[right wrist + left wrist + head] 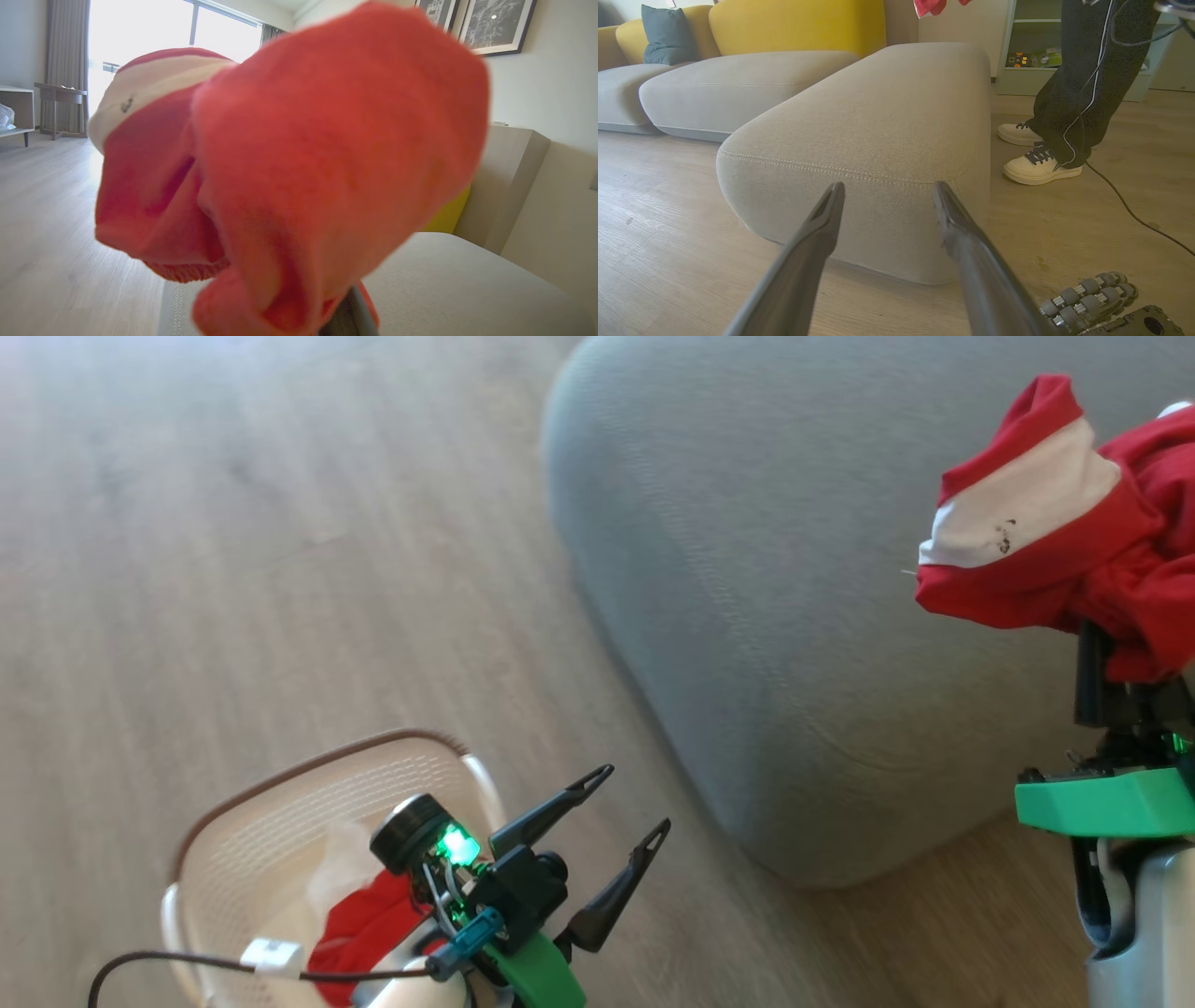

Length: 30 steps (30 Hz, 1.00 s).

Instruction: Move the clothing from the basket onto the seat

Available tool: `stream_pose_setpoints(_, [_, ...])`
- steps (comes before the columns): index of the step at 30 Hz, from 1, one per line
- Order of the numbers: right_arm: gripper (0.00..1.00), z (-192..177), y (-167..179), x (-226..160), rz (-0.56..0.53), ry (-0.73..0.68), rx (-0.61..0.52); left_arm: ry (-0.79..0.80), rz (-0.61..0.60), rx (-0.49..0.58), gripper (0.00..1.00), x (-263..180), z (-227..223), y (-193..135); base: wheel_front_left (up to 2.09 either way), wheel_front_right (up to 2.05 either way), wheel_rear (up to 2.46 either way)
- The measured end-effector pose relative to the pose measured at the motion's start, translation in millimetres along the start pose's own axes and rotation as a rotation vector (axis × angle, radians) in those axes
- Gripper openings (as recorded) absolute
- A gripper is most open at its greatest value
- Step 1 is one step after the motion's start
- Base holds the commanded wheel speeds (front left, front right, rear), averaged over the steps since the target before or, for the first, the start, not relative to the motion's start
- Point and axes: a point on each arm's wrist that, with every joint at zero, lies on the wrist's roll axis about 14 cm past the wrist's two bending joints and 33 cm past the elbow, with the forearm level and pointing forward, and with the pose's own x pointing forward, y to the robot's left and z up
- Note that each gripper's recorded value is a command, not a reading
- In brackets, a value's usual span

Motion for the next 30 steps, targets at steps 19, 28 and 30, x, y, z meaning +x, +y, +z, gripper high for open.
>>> stream_pose_setpoints(19, [0.00, 5.3, -74.6, -47.8, -0.232, 0.056, -0.102, -0.041, -0.239, -0.036, 1.00, 31.2, 3.0, -54.3, 0.00, 0.00, 0.00])
stream_pose_setpoints(28, [0.00, 3.5, -76.3, -48.1, -0.240, 0.059, -0.089, -0.027, -0.243, -0.035, 1.00, 28.3, -1.6, -53.0, 0.00, 0.00, 0.00])
stream_pose_setpoints(30, [0.00, -4.2, -78.9, -49.7, -0.249, 0.086, -0.091, -0.023, -0.240, -0.039, 1.00, 28.0, -4.3, -50.6, 0.00, 0.00, 0.00])
